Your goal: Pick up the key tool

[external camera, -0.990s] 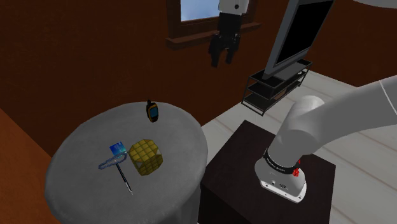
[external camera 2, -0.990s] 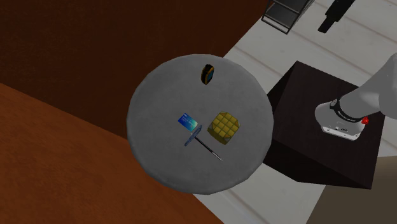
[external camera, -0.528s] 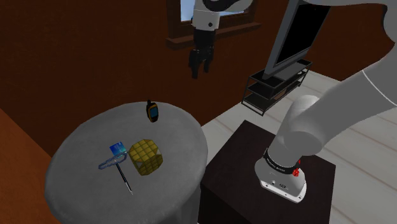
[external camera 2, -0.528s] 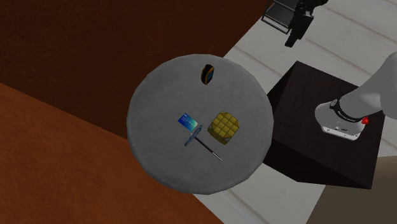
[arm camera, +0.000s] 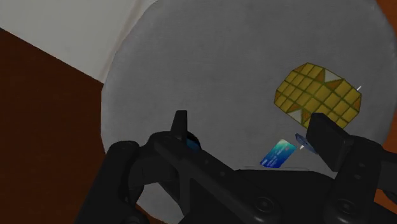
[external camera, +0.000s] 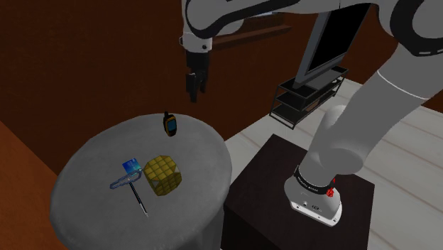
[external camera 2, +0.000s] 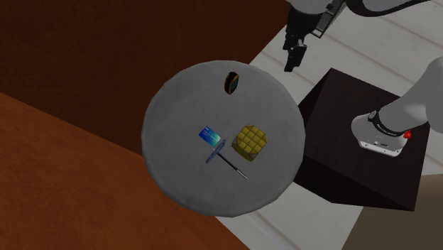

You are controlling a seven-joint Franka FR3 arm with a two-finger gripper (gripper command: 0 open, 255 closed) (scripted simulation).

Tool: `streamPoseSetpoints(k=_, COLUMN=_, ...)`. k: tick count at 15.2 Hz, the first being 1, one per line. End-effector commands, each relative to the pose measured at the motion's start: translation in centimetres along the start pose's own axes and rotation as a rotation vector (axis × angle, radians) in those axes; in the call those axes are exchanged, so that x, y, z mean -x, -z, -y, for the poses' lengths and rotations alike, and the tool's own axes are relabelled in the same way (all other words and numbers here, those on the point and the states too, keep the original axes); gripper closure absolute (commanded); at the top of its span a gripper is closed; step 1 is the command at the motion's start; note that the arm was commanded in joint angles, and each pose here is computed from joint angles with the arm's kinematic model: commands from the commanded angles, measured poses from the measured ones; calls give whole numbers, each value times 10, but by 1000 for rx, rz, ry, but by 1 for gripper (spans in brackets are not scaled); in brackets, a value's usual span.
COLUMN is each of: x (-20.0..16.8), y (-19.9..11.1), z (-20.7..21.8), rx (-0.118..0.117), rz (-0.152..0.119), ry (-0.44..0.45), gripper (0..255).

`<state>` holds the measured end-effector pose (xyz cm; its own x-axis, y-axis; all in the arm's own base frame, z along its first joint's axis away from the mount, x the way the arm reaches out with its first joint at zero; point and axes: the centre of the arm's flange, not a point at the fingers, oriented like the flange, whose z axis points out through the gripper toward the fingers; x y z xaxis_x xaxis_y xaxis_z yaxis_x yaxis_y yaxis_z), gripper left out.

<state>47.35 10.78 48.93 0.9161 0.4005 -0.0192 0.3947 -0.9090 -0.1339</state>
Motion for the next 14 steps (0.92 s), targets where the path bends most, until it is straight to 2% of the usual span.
streamPoseSetpoints(k=1, x=-18, y=-16, z=7, rx=5, rz=5, ry=66, gripper=0)
streamPoseSetpoints(k=14, x=-132, y=-118, z=95, rx=39, rz=39, ry=479, gripper=0)
